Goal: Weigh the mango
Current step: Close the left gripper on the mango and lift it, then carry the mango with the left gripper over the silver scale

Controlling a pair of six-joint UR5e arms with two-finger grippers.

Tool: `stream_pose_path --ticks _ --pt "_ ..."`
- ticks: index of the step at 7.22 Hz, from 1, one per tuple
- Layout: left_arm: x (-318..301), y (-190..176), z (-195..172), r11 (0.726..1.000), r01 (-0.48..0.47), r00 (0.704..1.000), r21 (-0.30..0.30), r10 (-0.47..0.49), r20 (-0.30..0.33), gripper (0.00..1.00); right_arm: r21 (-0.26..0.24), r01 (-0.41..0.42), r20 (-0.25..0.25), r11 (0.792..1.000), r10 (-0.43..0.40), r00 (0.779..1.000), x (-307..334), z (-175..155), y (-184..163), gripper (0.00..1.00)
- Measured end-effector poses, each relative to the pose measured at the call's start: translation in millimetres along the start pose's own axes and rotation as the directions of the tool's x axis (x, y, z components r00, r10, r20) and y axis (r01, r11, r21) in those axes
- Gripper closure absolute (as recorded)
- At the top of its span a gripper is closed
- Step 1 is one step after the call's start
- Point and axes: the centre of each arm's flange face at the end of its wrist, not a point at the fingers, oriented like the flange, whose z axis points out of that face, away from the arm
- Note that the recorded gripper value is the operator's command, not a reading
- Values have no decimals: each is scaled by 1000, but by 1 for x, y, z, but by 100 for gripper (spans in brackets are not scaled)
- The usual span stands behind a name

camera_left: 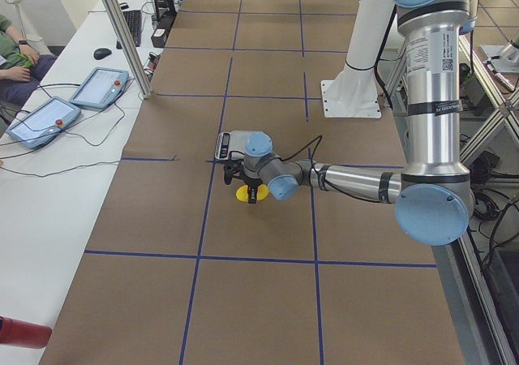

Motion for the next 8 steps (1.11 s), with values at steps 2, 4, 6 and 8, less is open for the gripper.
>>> stream_pose_path --ticks 2,4,6,8 --pt "22 -13 -57 998 -33 999 -44 34 24 100 0 -1 0 1000 1 1000 0 0 0 0" --pt "76 -63 -112 999 -6 998 -39 8 65 100 -1 -1 0 1000 1 1000 0 0 0 0" --pt "146 -100 -126 999 20 998 -46 -16 67 100 -1 -1 0 1000 1 1000 0 0 0 0" --pt "216 -102 -83 996 30 997 -82 -24 70 100 -1 -2 0 1000 2 1000 0 0 0 0"
